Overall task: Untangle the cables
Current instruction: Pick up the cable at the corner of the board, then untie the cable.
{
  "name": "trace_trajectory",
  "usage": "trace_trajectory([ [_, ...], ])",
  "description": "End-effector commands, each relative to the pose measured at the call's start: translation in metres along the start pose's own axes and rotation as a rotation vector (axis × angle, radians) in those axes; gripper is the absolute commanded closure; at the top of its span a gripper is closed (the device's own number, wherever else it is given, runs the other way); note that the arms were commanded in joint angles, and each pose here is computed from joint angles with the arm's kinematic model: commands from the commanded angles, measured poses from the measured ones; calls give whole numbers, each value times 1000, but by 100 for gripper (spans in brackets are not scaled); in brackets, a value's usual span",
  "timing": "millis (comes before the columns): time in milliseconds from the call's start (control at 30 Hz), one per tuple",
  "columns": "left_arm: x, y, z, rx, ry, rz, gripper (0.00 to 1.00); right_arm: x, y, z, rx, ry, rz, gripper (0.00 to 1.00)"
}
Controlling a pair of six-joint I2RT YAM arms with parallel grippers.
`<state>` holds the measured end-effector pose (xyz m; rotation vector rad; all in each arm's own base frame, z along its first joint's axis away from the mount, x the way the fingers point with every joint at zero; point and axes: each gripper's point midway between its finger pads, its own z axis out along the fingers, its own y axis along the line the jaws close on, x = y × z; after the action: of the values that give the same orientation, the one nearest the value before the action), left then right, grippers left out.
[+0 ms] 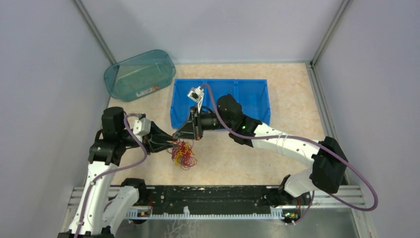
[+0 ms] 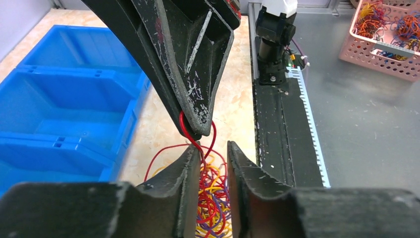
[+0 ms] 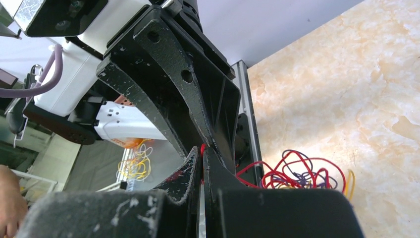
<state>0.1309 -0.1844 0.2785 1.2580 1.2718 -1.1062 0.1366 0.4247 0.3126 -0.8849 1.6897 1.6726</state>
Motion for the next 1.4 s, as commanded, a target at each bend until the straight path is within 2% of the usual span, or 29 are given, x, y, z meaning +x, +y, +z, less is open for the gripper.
trace_trajectory([
  [0,-16,-8,1,58,-34,40,70,-22,31,-5,-72,-56,-78,100],
  [200,-12,-4,1,35,-21,22,77,-23,34,-5,-83,-58,-77,100],
  [367,-6,15,0,-79,-12,24,99,-25,37,-5,-101,-71,-69,100],
  [467,-6,34,-4,-243,-44,13,100,-26,39,-5,-110,-76,-65,100],
  [633,-13,47,-12,-388,-121,28,100,-28,44,-7,-126,-88,-55,100],
  [700,-17,47,-12,-390,-132,18,100,-30,47,-9,-132,-98,-55,89],
  [800,-23,43,-10,-362,-142,-16,100,-31,46,-13,-112,-114,-57,57],
  [867,-28,42,-9,-355,-151,-21,100,-31,45,-17,-88,-126,-71,47],
  [1033,-49,30,-9,-301,-170,52,100,-31,38,-37,-1,-161,-112,39],
  [1233,-69,13,-6,-203,-173,76,100,-36,22,-60,89,-207,-126,39],
  [1367,-76,5,-6,-169,-178,67,100,-41,12,-58,137,-221,-137,39],
])
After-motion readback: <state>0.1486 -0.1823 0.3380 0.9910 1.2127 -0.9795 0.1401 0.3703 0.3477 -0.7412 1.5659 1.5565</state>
